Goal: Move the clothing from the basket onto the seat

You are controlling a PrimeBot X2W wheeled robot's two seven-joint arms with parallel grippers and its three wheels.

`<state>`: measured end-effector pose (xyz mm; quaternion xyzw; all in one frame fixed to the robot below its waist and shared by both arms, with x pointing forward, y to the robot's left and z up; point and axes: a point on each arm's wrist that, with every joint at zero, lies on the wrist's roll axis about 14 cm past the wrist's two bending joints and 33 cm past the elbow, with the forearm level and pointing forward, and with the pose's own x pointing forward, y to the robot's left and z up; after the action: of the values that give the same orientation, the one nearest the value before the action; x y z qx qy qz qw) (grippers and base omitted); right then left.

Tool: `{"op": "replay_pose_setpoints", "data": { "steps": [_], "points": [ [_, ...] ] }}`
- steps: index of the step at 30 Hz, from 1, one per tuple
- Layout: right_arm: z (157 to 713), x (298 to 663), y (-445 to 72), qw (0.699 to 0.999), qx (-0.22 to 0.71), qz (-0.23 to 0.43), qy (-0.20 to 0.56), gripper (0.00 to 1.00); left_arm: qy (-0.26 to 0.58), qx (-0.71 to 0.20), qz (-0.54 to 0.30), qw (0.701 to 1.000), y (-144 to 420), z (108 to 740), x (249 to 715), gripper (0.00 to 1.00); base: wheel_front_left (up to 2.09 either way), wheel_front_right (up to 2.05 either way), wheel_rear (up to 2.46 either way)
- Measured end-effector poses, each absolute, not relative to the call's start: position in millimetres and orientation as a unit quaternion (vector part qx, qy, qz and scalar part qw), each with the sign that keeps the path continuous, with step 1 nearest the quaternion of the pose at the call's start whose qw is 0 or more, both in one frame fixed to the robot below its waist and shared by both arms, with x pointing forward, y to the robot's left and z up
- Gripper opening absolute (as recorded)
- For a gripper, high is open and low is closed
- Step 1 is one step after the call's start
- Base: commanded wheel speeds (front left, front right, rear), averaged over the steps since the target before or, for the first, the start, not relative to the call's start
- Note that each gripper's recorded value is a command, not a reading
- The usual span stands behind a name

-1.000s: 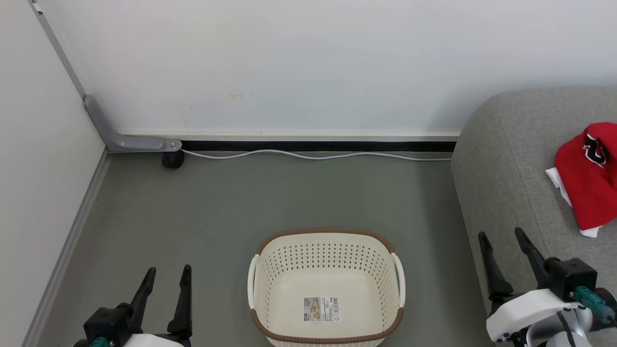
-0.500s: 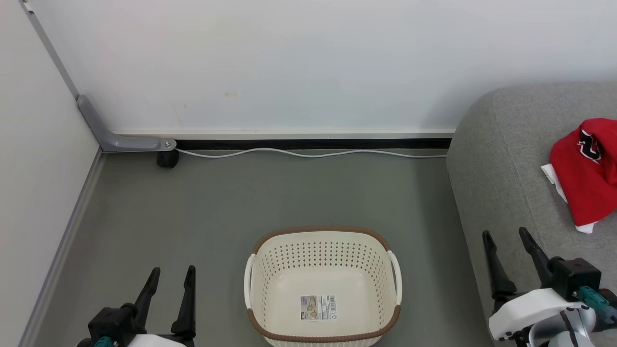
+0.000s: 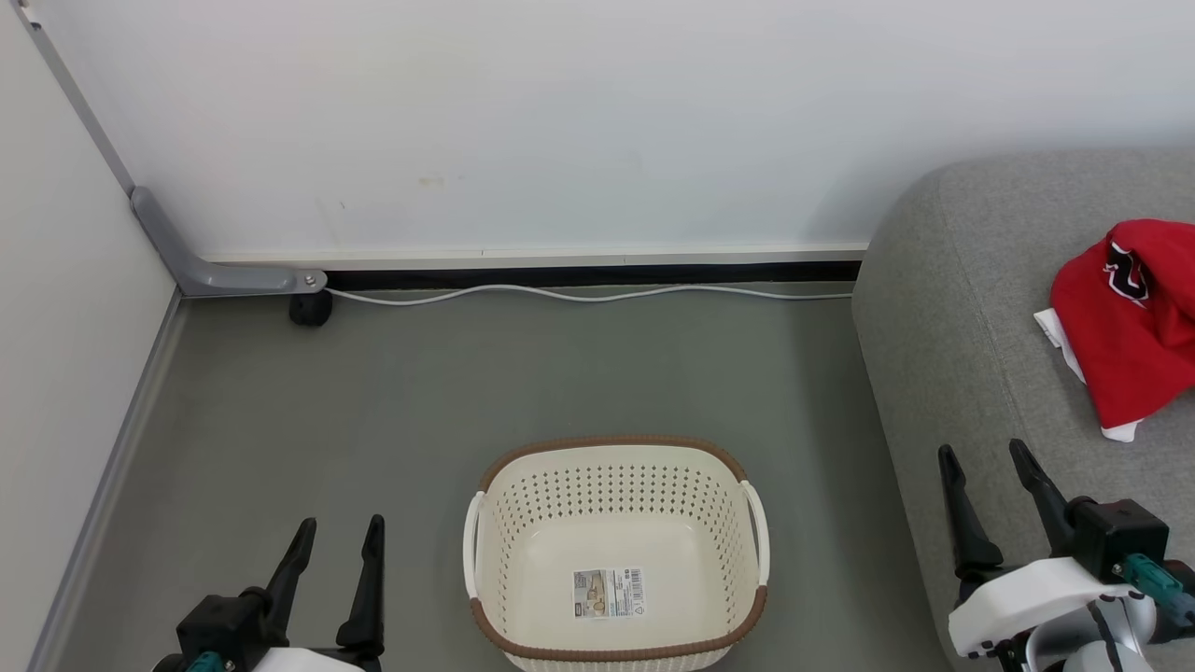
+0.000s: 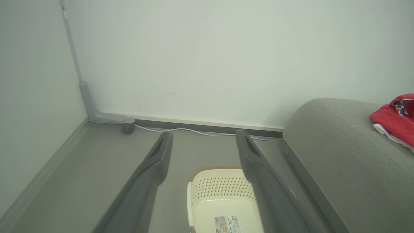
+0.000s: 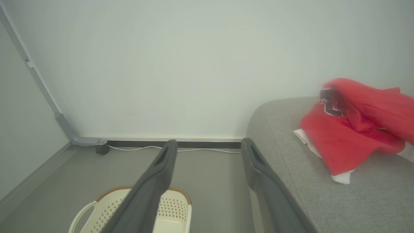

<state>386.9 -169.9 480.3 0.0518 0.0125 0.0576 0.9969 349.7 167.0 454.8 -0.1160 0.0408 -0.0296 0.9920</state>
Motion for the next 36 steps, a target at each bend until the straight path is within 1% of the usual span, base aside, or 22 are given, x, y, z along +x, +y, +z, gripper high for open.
{"op": "replay_pose_setpoints", "data": {
  "steps": [5,6,12,14,36],
  "points": [
    [480.3,386.9,-170.9,0.997,0.052,0.056,0.012,1.00,0.042,-0.116,-0.031,0.992,165.8,454.3,349.7,1.00,0.00,0.00,0.00],
    [480.5,386.9,-171.0,0.997,0.052,0.056,0.012,0.00,0.042,-0.116,-0.033,0.992,164.5,454.2,349.5,0.00,0.00,0.00,0.00],
    [441.8,365.9,-164.0,0.994,0.069,0.051,0.072,0.00,0.095,-0.127,-0.025,0.987,160.7,421.9,330.5,0.00,0.00,0.00,0.00],
    [437.1,362.7,-164.3,0.992,0.078,0.048,0.082,0.00,0.102,-0.136,-0.021,0.985,160.5,418.5,327.9,0.00,0.00,0.00,0.00],
    [443.4,366.7,-178.4,0.977,0.198,0.003,0.078,0.00,0.108,-0.246,0.016,0.963,169.8,419.8,331.7,0.00,0.00,0.00,0.00]
  ]
}}
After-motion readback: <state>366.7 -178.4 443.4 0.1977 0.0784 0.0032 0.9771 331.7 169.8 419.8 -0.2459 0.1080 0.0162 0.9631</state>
